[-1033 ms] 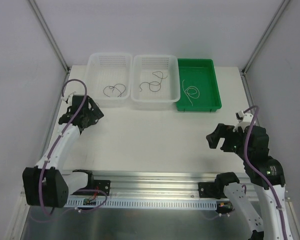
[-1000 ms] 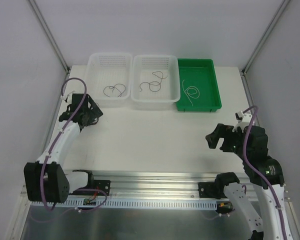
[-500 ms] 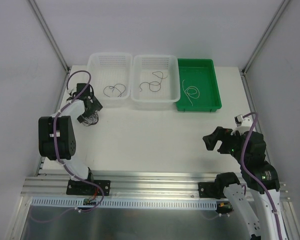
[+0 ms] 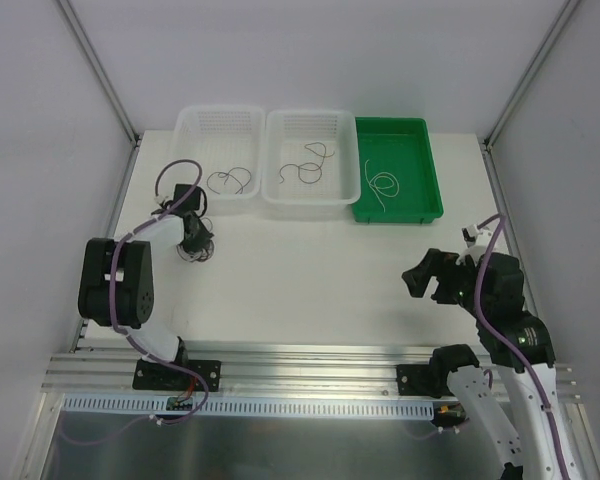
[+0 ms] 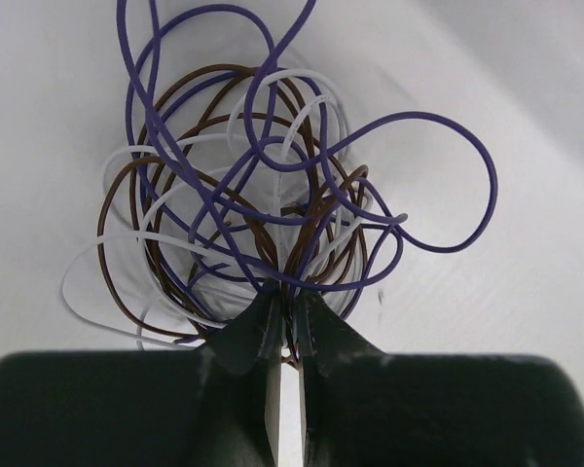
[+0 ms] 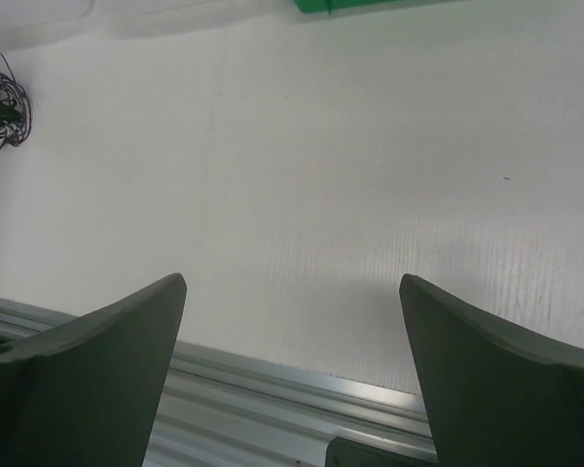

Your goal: Untangle the cables

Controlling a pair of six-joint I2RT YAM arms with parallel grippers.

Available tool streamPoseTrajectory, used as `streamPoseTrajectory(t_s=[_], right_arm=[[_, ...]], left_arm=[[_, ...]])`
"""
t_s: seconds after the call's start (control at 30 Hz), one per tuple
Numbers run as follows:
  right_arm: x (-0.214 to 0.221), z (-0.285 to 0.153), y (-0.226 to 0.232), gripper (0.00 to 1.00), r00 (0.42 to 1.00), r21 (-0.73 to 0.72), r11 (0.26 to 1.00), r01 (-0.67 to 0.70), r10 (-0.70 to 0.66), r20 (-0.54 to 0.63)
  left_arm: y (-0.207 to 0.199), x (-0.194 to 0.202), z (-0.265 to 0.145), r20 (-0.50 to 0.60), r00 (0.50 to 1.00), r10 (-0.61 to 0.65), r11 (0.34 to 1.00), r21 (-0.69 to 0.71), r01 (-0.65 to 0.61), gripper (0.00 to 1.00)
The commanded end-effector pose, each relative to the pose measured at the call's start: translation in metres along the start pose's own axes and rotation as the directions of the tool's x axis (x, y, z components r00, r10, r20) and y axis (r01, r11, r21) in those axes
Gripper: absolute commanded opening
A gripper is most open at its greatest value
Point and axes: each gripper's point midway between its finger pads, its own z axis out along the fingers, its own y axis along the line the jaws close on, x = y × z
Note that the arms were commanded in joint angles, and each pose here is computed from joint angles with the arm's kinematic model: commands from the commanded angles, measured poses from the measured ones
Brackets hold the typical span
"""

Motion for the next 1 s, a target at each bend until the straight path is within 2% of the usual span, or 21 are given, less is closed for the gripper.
streamPoseTrajectory(t_s=[0.0, 0.13, 0.2, 0.3, 0.4, 0.43, 0.57, 0.67, 0.7, 0.77, 0.8, 0.97], right_arm=[[0.007, 0.007, 0.003, 0.97, 0.995, 0.004, 1.0, -0.029, 0.03, -0.095], [0.015, 0.011, 0.014, 0.97, 0.993, -0.064, 0.997, -0.052, 0.045, -0.112], [0.019, 0.011, 0.016, 0.97, 0.992, -0.083, 0.995, -0.052, 0.042, -0.117], [0.027, 0.012, 0.023, 0.97, 0.99, -0.122, 0.992, -0.041, 0.023, -0.141], [0.034, 0.016, 0.03, 0.97, 0.988, -0.159, 0.986, -0.059, 0.035, -0.152], [0.036, 0.021, 0.036, 0.97, 0.99, -0.189, 0.981, -0.05, 0.024, -0.139], [0.038, 0.031, 0.049, 0.97, 0.994, -0.233, 0.971, -0.051, 0.026, -0.107], [0.05, 0.041, 0.064, 0.97, 0.988, -0.247, 0.969, -0.033, -0.007, -0.156], [0.051, 0.05, 0.061, 0.97, 0.988, -0.197, 0.98, -0.019, -0.012, -0.153], [0.056, 0.057, 0.077, 0.99, 0.989, -0.203, 0.979, -0.018, -0.012, -0.147], [0.063, 0.069, 0.075, 0.93, 0.986, -0.155, 0.988, -0.014, -0.012, -0.166], [0.078, 0.094, 0.12, 0.82, 0.976, -0.225, 0.969, -0.102, 0.054, -0.209]], left_arm=[[-0.015, 0.051, -0.022, -0.077, 0.993, 0.094, 0.994, 0.069, -0.089, 0.0], [-0.04, 0.097, -0.051, -0.093, 0.96, 0.264, 0.948, 0.206, -0.241, 0.0], [-0.05, 0.13, -0.07, -0.093, 0.918, 0.385, 0.892, 0.294, -0.344, 0.0], [-0.058, 0.165, -0.092, -0.081, 0.87, 0.486, 0.821, 0.385, -0.423, 0.0], [-0.078, 0.204, -0.125, -0.004, 0.769, 0.64, 0.672, 0.489, -0.556, 0.0], [-0.082, 0.223, -0.136, 0.022, 0.719, 0.694, 0.606, 0.521, -0.601, 0.01], [-0.094, 0.241, -0.158, 0.107, 0.64, 0.761, 0.487, 0.558, -0.672, 0.06], [-0.094, 0.25, -0.161, 0.133, 0.611, 0.78, 0.455, 0.549, -0.701, 0.06], [-0.095, 0.252, -0.163, 0.138, 0.611, 0.78, 0.452, 0.551, -0.701, 0.06], [-0.095, 0.256, -0.164, 0.141, 0.615, 0.776, 0.46, 0.542, -0.703, 0.04], [-0.094, 0.258, -0.164, 0.139, 0.618, 0.774, 0.465, 0.539, -0.702, 0.04], [-0.095, 0.268, -0.17, 0.154, 0.657, 0.738, 0.478, 0.566, -0.671, 0.01]])
